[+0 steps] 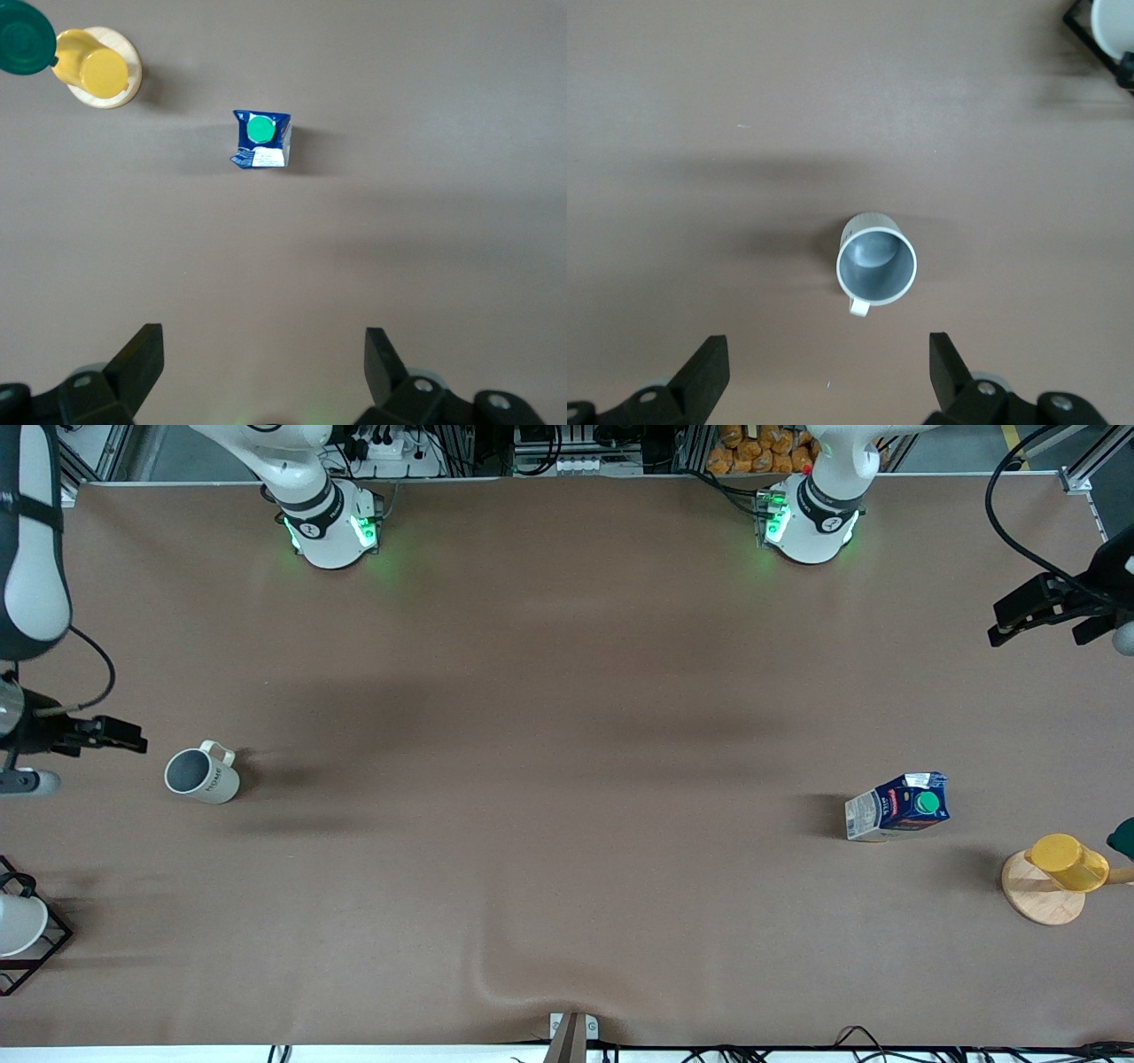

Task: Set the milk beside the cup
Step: 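Reach the left gripper to the milk carton while the right gripper reaches the mug, then grasp the milk carton with the left gripper while the right gripper grasps the mug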

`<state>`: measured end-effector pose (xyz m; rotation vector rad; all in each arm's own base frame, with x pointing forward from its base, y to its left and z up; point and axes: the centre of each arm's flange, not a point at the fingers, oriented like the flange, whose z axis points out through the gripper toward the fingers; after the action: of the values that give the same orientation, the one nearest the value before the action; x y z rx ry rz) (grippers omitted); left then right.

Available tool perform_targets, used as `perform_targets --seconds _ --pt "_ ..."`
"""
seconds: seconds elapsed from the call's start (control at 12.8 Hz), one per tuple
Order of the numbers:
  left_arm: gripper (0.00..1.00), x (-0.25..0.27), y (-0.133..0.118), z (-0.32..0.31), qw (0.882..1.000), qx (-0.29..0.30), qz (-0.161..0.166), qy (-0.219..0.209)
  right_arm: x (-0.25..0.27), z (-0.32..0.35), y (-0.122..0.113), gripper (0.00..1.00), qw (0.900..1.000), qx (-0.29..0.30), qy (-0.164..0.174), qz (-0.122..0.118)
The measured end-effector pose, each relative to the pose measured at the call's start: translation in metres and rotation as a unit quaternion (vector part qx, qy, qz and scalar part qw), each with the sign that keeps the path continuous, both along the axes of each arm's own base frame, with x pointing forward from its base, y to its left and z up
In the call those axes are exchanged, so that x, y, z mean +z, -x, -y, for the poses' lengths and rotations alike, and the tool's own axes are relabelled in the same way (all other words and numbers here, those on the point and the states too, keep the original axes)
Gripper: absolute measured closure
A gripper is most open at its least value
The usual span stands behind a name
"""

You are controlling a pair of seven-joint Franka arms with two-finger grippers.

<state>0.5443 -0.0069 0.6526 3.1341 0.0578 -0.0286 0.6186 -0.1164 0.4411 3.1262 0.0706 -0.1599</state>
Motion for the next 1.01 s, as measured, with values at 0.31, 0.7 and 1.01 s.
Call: perform_targets --seconds 0.31,0.7,1.01 --pt "0.0 -0.044 -0.026 -0.022 1.0 0.017 -0.026 0.005 -0.11 0.007 -0.013 0.0 0.998 -0.003 -0.014 -0.068" --pt "0.0 -0.13 -0.052 -0.032 0.999 0.025 -0.026 0.009 -0.161 0.01 -0.007 0.0 0.994 -0.006 -0.024 -0.111" --pt "0.0 -0.182 -0.054 -0.028 0.999 0.021 -0.033 0.011 -0.194 0.008 0.003 0.0 0.991 -0.006 -0.028 -0.134"
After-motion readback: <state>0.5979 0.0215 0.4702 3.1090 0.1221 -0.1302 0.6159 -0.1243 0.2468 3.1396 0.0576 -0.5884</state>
